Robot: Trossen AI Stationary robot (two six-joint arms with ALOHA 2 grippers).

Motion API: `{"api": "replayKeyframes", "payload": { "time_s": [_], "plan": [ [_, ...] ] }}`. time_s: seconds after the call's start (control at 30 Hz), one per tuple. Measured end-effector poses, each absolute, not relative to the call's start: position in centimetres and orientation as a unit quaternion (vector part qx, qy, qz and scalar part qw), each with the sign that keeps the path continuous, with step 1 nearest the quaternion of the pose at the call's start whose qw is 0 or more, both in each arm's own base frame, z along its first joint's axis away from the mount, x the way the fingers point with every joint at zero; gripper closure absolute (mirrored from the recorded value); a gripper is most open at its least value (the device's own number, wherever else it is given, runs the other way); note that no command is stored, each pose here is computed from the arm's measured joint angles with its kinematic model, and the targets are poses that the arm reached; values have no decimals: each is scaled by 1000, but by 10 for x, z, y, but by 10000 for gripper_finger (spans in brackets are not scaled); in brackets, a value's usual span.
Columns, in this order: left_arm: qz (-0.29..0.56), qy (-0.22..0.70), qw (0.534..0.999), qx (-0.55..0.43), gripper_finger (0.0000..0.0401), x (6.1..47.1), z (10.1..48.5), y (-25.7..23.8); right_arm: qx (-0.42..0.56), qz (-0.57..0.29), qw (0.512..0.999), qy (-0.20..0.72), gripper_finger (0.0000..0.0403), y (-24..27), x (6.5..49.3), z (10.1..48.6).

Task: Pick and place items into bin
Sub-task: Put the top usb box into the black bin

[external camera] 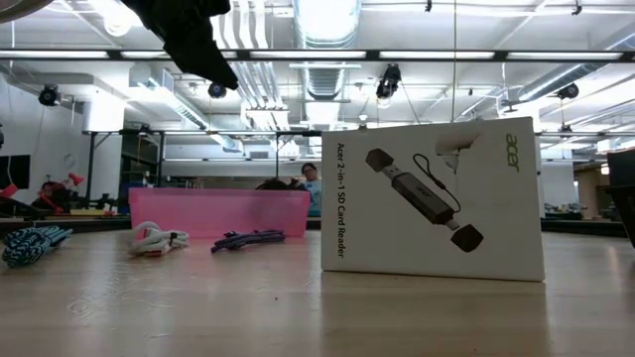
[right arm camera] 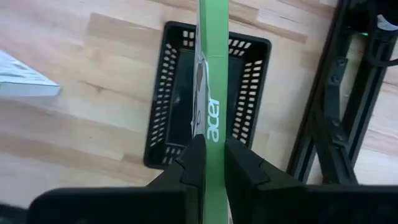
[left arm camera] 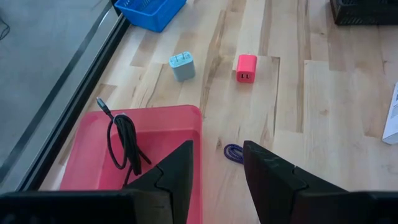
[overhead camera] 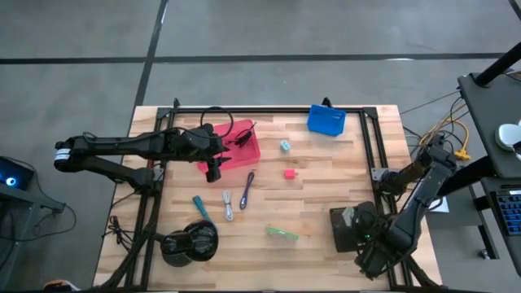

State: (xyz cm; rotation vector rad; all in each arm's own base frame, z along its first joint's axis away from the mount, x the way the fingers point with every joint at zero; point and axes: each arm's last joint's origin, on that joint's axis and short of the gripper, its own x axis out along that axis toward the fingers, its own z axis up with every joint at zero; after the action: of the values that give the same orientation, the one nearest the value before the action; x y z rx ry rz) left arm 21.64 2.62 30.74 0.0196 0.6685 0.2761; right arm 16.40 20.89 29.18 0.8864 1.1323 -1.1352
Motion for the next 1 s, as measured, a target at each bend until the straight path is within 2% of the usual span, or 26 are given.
{"api": "replayKeyframes", "payload": {
  "time_s": [0.33, 1.0],
  "plan": [
    [135, 333, 933, 9, 277, 216, 303, 26, 353, -529, 598, 488, 374, 210, 169, 264],
    [135, 332, 933, 9, 277, 216, 303, 26, 378, -521, 595, 482, 374, 221, 188, 245]
  ]
}}
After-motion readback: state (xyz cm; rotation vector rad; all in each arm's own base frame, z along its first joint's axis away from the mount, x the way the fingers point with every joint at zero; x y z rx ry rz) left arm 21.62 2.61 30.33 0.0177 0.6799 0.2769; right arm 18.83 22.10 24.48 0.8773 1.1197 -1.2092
